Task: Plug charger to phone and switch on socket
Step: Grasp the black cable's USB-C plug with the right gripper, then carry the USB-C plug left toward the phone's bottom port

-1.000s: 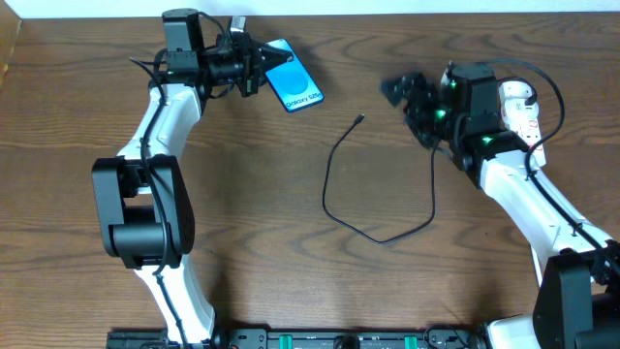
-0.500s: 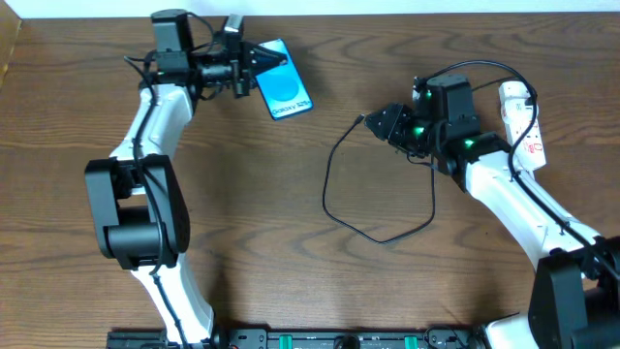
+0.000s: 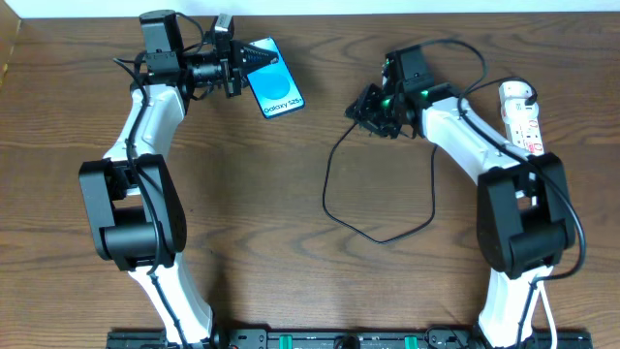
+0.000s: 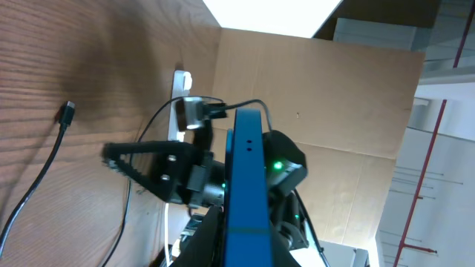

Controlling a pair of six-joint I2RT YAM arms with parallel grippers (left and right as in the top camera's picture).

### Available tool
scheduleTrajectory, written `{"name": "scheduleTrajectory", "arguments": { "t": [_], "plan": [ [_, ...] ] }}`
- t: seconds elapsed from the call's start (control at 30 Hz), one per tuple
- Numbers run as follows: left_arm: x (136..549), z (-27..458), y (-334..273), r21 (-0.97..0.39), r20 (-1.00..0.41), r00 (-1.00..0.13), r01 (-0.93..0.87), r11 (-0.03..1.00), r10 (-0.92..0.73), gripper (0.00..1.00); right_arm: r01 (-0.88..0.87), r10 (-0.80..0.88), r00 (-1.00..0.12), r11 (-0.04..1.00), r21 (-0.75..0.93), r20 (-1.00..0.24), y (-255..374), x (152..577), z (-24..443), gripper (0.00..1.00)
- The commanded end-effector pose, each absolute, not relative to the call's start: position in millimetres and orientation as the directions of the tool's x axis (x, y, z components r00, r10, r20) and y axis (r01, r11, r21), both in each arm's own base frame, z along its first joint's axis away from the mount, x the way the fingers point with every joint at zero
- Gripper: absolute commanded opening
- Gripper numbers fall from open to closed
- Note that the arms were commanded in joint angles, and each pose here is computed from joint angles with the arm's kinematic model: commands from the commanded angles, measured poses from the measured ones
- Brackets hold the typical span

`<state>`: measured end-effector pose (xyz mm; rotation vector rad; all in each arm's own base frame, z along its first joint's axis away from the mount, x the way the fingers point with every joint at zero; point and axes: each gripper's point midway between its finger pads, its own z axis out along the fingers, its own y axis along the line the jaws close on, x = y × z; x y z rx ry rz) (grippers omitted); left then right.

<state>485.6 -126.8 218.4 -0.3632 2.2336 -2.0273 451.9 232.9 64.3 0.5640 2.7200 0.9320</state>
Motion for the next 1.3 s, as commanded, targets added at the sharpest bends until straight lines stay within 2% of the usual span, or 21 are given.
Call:
{"name": "scheduleTrajectory", "arguments": {
  "t": [0.0,0.53,0.7,0.97,1.03,1.17,1.27],
  "plan": [
    [481,233,-129,-0.994,0.067,-0.974,-0.084,0.068,-0.216,0.07,0.331,0.444,-0.896,0.705,0.627,-0.027,243,453,58,0.38],
    [482,232,-129,-0.994,0.067,-0.972,-0.086,0.073,-0.226,0.08,0.384,0.476,-0.879,0.716,0.583,-0.006,242,455,21,0.36],
    [482,232,-129,-0.994,0.067,-0.972,-0.086,0.073,-0.226,0.08,0.400,0.495,-0.869,0.709,0.581,-0.005,242,460,7,0.32],
    [482,232,-129,-0.994,0.067,-0.972,-0.086,0.073,-0.226,0.08,0.397,0.496,-0.868,0.709,0.583,-0.012,244,466,-12,0.30],
    [482,232,-129,-0.994,0.067,-0.972,-0.085,0.073,-0.226,0.07,0.405,0.495,-0.869,0.712,0.573,-0.001,243,464,-20,0.26],
    [483,232,-129,-0.993,0.066,-0.971,-0.086,0.076,-0.231,0.08,0.370,0.458,-0.889,0.737,0.565,-0.015,243,461,-28,0.01],
    [483,231,-128,-0.993,0.066,-0.970,-0.086,0.078,-0.234,0.08,0.255,0.356,-0.932,0.778,0.574,-0.069,246,460,-26,0.01]
  ]
}}
